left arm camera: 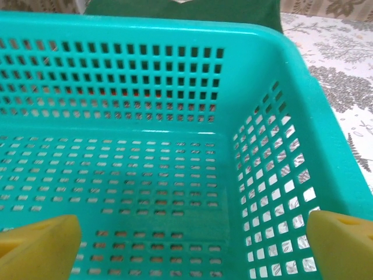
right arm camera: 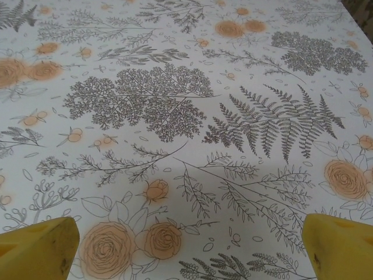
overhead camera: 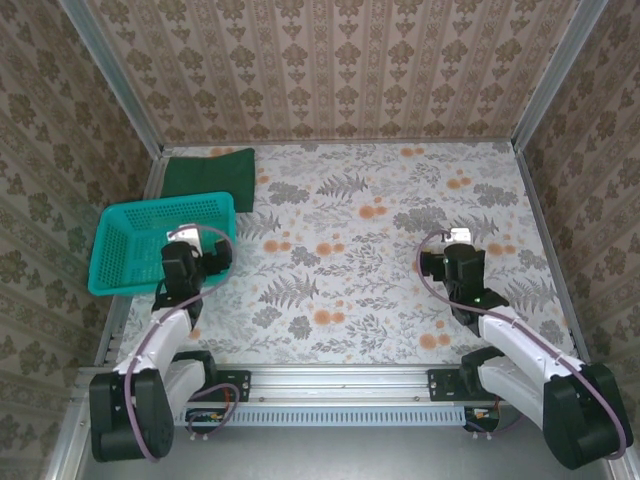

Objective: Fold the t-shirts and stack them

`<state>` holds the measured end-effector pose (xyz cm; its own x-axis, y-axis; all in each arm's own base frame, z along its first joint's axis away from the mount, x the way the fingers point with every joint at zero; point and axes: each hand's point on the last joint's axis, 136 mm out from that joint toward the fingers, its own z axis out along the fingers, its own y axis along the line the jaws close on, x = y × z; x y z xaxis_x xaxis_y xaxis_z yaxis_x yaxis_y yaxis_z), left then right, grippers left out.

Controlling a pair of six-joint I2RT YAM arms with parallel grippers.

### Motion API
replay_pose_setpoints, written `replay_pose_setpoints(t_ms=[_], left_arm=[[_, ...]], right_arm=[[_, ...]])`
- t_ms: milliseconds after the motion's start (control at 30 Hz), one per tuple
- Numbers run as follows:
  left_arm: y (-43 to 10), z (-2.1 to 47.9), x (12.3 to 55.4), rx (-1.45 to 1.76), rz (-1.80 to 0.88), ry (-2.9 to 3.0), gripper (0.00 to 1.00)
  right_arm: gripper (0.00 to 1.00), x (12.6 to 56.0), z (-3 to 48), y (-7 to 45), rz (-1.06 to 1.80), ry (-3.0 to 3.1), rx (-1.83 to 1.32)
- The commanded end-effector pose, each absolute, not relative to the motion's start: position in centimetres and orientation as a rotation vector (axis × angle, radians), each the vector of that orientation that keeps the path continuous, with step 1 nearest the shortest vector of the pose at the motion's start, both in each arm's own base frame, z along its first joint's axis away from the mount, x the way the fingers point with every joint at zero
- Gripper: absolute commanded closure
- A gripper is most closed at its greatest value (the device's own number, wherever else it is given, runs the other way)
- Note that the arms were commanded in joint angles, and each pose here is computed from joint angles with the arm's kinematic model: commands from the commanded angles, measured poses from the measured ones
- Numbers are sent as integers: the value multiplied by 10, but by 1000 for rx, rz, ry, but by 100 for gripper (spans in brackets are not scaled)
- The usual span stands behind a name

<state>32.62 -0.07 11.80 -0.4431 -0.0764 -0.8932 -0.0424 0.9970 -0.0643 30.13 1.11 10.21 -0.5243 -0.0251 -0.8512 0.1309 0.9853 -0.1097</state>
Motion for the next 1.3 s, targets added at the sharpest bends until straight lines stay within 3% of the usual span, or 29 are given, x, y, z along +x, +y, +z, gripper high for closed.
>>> replay_pose_setpoints(t_ms=[0, 267, 567, 667, 1267], left_arm=[[-18, 113, 341, 60, -30, 2030, 0], [-42, 109, 391, 195, -96, 2029, 0], [-37, 104, 396, 173, -154, 2070, 0], [-13, 105, 395, 65, -23, 2062, 0], [16, 112, 390, -9, -17, 1906, 0]], right_arm=[[1, 317, 116, 11, -185, 2029, 91], [1, 363, 116, 24, -178, 2019, 38], [0, 397, 109, 15, -165, 2046, 94], [0, 397, 109, 10, -126, 2046, 118], [0, 357, 137, -2, -89, 1817, 95]])
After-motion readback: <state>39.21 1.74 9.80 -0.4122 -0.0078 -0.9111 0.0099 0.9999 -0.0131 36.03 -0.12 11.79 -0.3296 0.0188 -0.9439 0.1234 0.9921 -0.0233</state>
